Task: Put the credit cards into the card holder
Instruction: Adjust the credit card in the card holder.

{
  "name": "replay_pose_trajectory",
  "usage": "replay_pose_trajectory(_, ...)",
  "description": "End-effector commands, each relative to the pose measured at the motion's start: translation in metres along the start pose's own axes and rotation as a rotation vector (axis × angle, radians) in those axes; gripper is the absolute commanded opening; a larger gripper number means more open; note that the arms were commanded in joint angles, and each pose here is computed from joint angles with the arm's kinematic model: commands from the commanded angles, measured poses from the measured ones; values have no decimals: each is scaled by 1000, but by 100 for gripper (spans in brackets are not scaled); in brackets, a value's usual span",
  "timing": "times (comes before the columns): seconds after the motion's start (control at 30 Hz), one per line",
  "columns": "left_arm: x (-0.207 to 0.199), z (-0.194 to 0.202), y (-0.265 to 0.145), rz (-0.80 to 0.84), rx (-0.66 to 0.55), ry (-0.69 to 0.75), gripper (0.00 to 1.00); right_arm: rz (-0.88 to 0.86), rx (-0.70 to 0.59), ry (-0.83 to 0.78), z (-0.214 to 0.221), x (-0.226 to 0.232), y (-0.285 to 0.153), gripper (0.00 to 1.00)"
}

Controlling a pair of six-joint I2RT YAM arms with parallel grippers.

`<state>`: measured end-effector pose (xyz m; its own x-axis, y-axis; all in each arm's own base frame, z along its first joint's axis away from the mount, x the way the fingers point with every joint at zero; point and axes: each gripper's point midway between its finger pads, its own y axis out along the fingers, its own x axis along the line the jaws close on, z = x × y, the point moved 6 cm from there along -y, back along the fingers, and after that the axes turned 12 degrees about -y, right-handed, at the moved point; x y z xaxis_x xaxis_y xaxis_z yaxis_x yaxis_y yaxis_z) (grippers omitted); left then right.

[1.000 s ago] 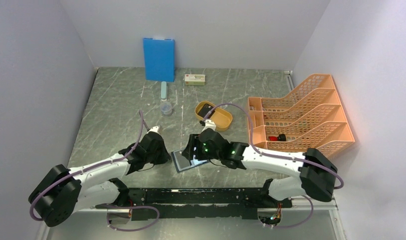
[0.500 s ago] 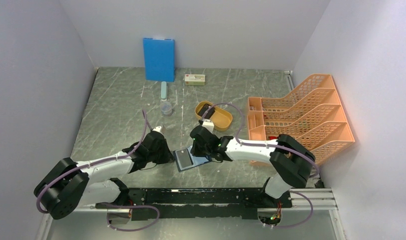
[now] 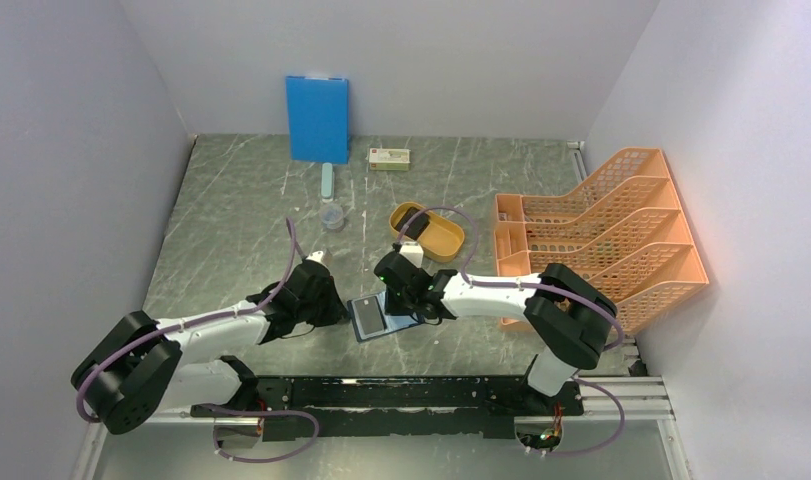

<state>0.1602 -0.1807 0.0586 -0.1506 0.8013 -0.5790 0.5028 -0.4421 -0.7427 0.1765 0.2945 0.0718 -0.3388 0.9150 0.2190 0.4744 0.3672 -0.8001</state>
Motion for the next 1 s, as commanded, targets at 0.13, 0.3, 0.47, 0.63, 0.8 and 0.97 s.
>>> replay_pose_trajectory(0.13,16,4,2,-90,10,6,5,34,35,-50,6,-6,5,0)
replay_pose_trajectory(0.3,15,5,3,-77,21,4,5,-1,52,-81,8,4,7,0)
replay_pose_trajectory(0.47,14,5,5,-72,25,5,5,-32,57,-95,8,12,7,0)
replay_pose_trajectory(0.63,13,5,6,-68,23,5,5,-49,80,-108,10,16,10,0)
replay_pose_trajectory(0.8,16,5,4,-93,21,8,5,-48,64,-94,6,17,4,0)
replay_pose_trajectory(0.97,18,-3,-6,-128,-38,13,5,-38,-14,-95,-12,14,-29,4)
